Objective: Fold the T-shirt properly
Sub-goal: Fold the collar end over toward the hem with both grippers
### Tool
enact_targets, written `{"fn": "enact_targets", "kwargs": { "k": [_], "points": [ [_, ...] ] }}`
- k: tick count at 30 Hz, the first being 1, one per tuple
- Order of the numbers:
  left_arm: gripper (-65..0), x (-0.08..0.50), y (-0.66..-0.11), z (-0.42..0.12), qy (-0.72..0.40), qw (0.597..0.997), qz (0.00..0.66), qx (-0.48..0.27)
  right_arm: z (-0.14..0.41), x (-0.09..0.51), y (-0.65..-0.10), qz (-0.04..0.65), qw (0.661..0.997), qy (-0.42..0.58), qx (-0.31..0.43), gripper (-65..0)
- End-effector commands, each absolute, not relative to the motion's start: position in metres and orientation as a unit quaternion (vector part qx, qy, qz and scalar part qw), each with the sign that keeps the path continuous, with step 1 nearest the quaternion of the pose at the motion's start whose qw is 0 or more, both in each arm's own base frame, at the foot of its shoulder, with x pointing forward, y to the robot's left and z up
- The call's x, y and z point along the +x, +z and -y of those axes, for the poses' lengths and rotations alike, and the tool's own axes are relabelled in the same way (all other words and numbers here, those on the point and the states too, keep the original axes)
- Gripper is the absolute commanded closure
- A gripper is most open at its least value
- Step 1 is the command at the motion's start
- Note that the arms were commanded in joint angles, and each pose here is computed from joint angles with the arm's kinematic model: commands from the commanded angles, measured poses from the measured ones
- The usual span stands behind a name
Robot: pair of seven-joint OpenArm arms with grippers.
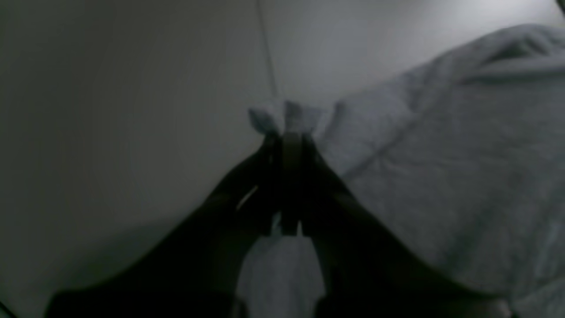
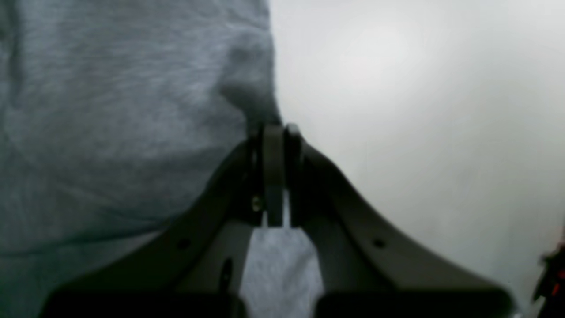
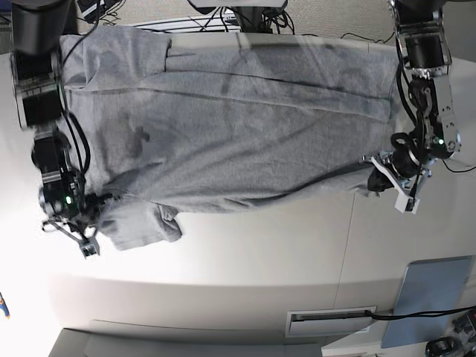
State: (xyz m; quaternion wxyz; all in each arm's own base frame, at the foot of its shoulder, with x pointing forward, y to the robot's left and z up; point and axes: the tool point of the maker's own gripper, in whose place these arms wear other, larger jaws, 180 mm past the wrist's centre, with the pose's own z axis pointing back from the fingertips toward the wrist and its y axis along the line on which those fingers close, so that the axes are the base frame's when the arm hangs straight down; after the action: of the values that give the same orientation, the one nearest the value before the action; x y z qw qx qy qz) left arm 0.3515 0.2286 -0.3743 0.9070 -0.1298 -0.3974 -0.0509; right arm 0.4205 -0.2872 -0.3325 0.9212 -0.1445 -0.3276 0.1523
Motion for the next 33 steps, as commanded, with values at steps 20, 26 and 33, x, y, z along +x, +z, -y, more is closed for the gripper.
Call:
{"fn": "enact_targets", "kwargs": {
  "k": [20, 26, 33],
  "points": [
    [0.0, 0.268, -0.345, -0.275, 0.014, 0.879, 0.423, -0.221, 0.293, 0.274, -0.294, 0.375, 0.899, 0.148, -0.174, 0.0],
    [0.0, 0.236, -0.365, -0.272, 0.015, 0.899, 0.379, -0.219, 0.298, 0.233, -0.318, 0.323, 0.916, 0.144, -0.189, 0.0],
    [0.0, 0.215, -0.378, -0.272, 0.006, 0.911, 0.353, -0.213, 0.299, 0.200, -0.338, 0.289, 0.930, 0.133, -0.186, 0.0]
  ]
}}
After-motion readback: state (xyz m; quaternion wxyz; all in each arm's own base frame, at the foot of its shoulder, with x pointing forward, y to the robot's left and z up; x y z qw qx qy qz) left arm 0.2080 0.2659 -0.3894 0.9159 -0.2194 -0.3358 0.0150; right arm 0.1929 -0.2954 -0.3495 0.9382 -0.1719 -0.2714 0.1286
